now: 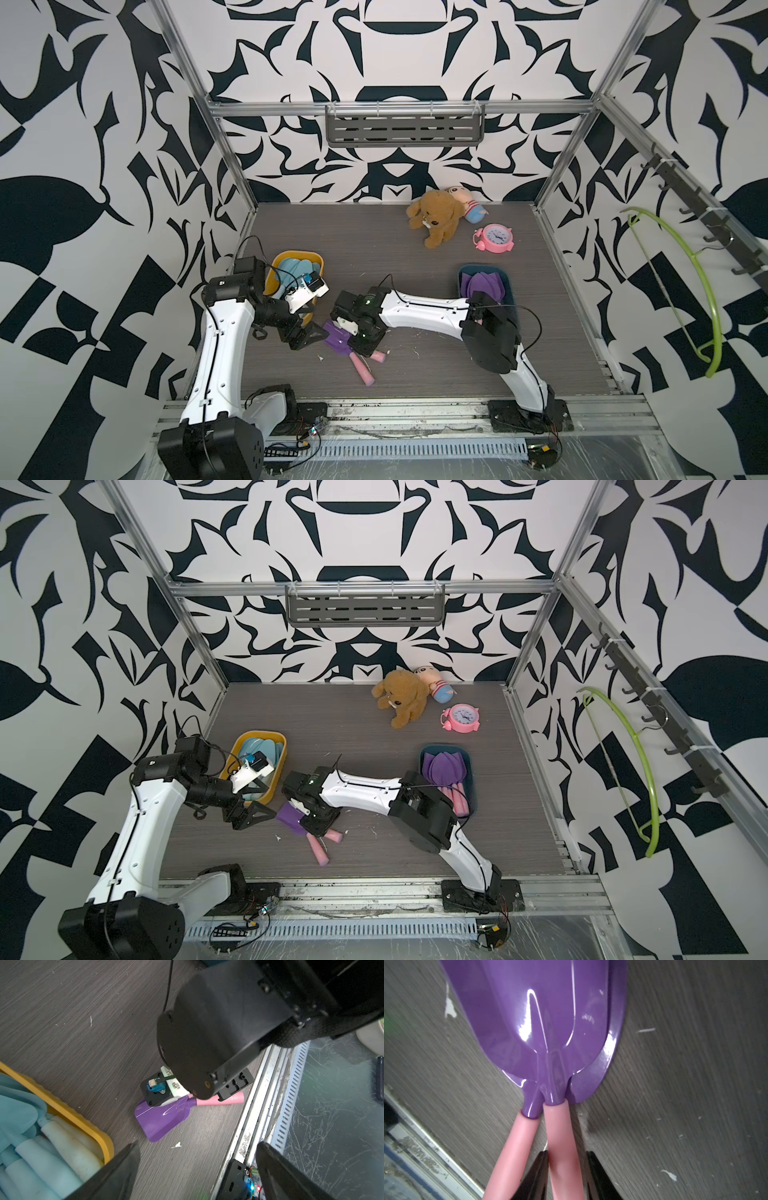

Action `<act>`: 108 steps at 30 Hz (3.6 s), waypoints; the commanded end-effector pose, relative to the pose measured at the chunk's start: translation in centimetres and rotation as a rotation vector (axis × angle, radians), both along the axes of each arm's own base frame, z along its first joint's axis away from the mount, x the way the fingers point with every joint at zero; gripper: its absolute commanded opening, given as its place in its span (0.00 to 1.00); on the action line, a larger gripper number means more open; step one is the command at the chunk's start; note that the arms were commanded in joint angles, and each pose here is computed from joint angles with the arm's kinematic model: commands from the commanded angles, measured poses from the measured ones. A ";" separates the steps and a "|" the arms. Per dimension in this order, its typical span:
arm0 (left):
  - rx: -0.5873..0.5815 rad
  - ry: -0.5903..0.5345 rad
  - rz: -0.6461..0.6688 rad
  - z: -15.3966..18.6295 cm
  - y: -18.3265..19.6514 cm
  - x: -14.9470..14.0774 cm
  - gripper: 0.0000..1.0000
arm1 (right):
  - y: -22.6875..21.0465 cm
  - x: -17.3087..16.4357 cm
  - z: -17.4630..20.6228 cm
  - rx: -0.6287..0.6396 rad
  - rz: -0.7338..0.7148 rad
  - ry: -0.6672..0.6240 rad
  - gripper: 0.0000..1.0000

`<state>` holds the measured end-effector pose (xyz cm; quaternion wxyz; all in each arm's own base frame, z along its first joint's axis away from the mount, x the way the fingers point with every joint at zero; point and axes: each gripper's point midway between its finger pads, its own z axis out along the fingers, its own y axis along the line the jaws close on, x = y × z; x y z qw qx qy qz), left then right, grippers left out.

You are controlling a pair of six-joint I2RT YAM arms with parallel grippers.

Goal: Sort the small shovels by color and place them into the storage box
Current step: Pick up the shovel from the center of the board, then place the shovel in the storage box.

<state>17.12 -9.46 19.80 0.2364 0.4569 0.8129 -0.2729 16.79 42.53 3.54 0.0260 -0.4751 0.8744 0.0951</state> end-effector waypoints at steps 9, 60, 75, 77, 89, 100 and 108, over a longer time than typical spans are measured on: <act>-0.043 0.042 -0.005 0.1 -0.5 -0.4 0.94 | 0.7 0.0 -0.5 0.008 0.027 -0.007 0.30; -0.037 0.263 -0.158 -2.8 -18.3 10.6 0.92 | -33.6 10.3 4.8 -0.149 -1.035 -0.018 0.15; -0.019 0.245 -0.155 -2.9 -17.8 10.4 0.92 | -34.3 9.4 3.1 -0.198 -1.077 0.005 0.29; -0.020 0.243 -0.158 -2.9 -17.9 10.3 0.92 | -34.3 9.3 3.3 -0.195 -1.079 0.002 0.32; -0.015 0.230 -0.161 -2.5 -17.6 10.1 0.92 | -33.9 10.9 5.3 -0.150 -1.049 -0.050 0.34; 0.000 0.221 -0.162 -2.8 -17.3 10.0 0.91 | -33.6 11.4 2.2 -0.203 -1.020 -0.001 0.28; 0.005 0.222 -0.165 -2.9 -17.2 10.0 0.91 | -33.8 10.2 1.5 -0.222 -1.016 0.033 0.21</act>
